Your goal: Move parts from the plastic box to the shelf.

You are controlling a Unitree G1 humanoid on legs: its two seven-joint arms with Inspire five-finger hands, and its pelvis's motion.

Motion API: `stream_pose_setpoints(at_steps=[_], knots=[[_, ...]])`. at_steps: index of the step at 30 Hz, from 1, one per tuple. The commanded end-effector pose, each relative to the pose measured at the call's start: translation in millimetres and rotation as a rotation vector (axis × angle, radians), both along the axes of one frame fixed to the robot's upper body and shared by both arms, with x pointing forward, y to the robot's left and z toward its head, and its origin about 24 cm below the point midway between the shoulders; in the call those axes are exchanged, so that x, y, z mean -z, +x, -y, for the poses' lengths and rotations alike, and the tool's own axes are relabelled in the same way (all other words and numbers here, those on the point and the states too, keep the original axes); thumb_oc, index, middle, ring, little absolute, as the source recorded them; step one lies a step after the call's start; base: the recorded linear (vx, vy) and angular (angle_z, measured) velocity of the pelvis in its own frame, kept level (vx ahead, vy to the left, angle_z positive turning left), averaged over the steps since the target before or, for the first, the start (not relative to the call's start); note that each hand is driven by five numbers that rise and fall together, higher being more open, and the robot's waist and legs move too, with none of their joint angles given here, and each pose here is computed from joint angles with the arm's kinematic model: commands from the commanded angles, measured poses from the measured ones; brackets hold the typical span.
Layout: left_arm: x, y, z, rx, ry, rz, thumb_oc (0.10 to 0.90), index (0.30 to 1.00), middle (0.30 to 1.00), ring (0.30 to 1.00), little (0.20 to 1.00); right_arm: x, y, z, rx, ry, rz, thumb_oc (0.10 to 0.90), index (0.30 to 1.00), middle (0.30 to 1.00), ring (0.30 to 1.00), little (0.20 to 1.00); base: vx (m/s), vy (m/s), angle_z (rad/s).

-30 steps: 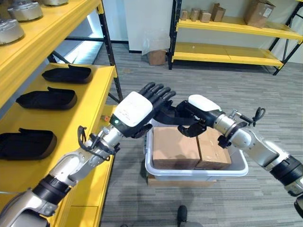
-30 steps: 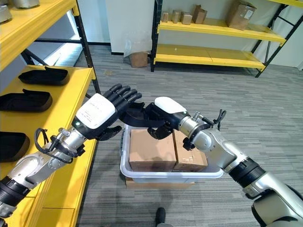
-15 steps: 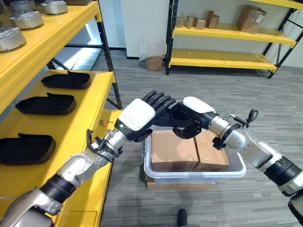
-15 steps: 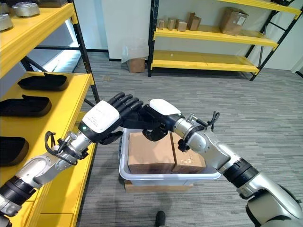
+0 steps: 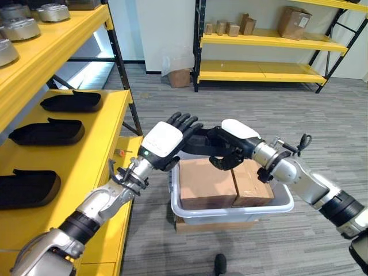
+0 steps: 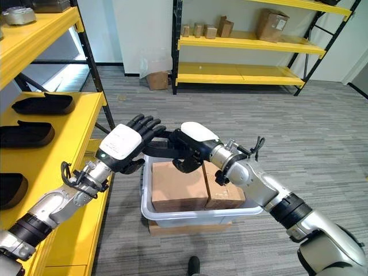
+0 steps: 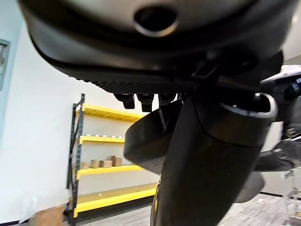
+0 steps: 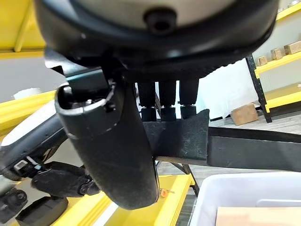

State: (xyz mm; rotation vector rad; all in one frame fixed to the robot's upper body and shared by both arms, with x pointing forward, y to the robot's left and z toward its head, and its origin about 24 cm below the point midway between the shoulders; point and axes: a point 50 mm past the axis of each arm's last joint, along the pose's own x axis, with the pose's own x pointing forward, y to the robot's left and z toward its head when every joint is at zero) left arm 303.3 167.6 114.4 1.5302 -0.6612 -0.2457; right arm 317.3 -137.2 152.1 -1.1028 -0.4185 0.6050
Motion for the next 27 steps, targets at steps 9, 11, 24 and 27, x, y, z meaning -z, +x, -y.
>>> stream_pose_setpoints(at_steps=[9, 11, 24, 27], knots=[[-36.5, 20.4, 16.2, 0.041, -0.033, 0.168, 0.4, 0.3, 0.3, 0.3, 0.3, -69.0, -0.3, -29.0, -0.14, 0.182, 0.249, 0.4, 0.3, 0.3, 0.3, 0.3, 0.0, 0.0, 0.0], [-36.5, 19.5, 17.1, 0.045, -0.041, 0.169, 0.4, 0.3, 0.3, 0.3, 0.3, -68.6, -0.7, -29.8, -0.143, 0.186, 0.248, 0.4, 0.3, 0.3, 0.3, 0.3, 0.0, 0.001, -0.02], [-34.7, 14.8, 8.0, 0.005, -0.133, 0.157, 0.4, 0.3, 0.3, 0.3, 0.3, -61.5, -0.1, -23.8, -0.101, 0.236, 0.23, 0.476, 0.407, 0.407, 0.407, 0.407, 0.01, 0.001, -0.02], [-33.7, 10.9, 1.4, -0.018, -0.167, 0.153, 0.4, 0.3, 0.3, 0.3, 0.3, -56.9, -0.3, -20.2, -0.08, 0.28, 0.207, 0.9, 1.0, 1.0, 1.0, 1.0, 0.0, -0.005, -0.01]])
